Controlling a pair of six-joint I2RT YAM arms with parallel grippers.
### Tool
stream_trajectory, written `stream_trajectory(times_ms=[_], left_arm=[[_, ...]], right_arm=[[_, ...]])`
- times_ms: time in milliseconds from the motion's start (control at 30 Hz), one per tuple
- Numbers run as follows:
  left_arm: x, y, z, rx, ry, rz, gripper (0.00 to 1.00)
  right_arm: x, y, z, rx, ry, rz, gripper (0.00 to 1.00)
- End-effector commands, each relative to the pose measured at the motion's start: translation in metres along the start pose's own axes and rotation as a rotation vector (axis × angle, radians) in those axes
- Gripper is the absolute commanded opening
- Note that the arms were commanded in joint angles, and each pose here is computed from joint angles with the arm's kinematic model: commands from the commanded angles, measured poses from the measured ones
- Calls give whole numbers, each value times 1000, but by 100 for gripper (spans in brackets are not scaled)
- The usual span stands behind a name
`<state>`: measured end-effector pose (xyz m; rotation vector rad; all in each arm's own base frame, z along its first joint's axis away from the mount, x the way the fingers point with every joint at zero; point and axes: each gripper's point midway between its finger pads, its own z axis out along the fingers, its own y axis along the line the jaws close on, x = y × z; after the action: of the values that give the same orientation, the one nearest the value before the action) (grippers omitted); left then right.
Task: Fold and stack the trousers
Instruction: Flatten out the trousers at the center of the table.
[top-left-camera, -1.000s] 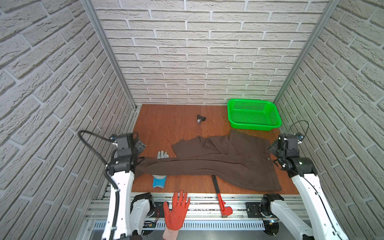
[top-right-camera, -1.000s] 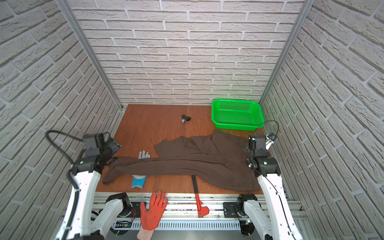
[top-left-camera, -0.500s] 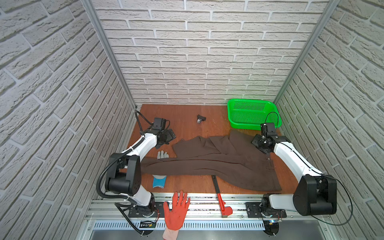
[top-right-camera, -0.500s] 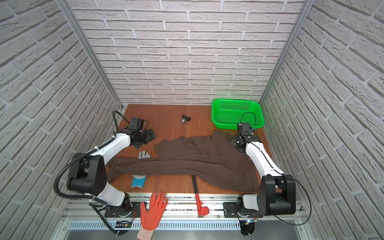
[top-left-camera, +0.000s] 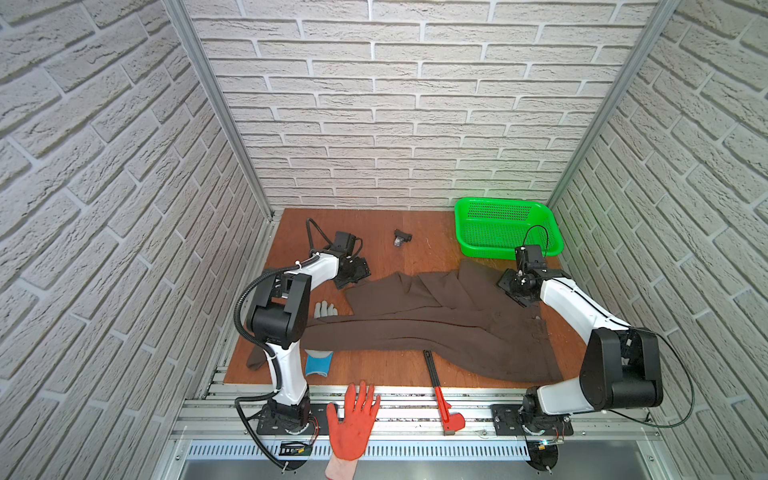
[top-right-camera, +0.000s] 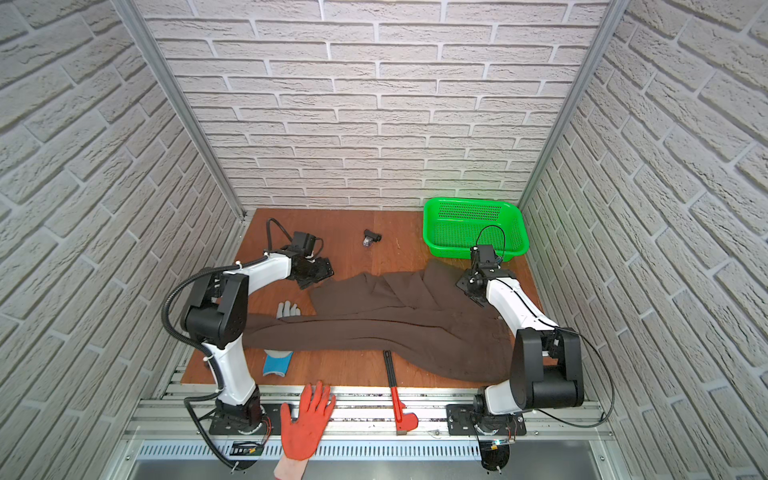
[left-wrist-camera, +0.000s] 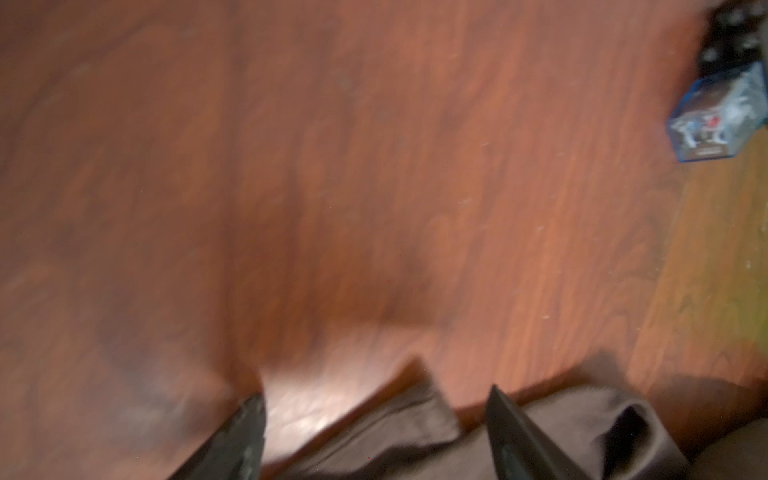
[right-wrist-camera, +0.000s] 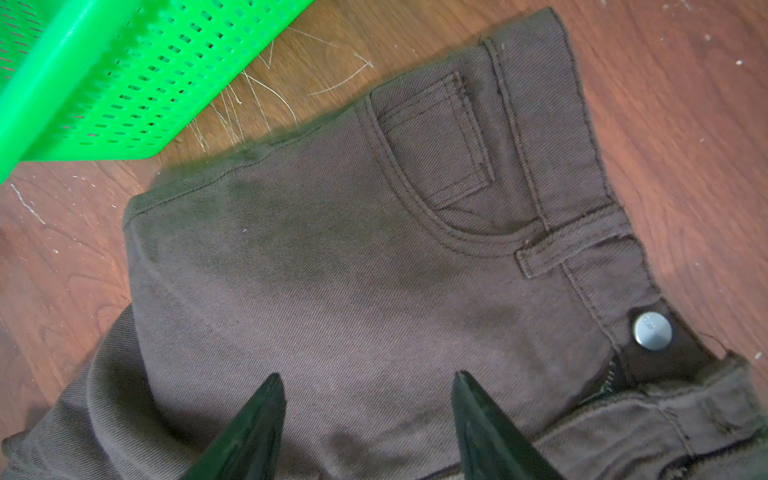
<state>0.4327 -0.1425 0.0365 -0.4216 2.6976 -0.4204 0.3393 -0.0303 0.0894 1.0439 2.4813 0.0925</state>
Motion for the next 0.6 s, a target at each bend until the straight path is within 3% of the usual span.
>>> stream_trajectory(times_ms=[0, 567], left_arm=[[15, 0, 16, -3, 78, 52, 75], [51, 5, 13, -99, 217, 212, 23]], right_arm=[[-9, 6, 0, -10, -30, -13, 65], [-10, 7, 6, 1, -19, -16, 65]])
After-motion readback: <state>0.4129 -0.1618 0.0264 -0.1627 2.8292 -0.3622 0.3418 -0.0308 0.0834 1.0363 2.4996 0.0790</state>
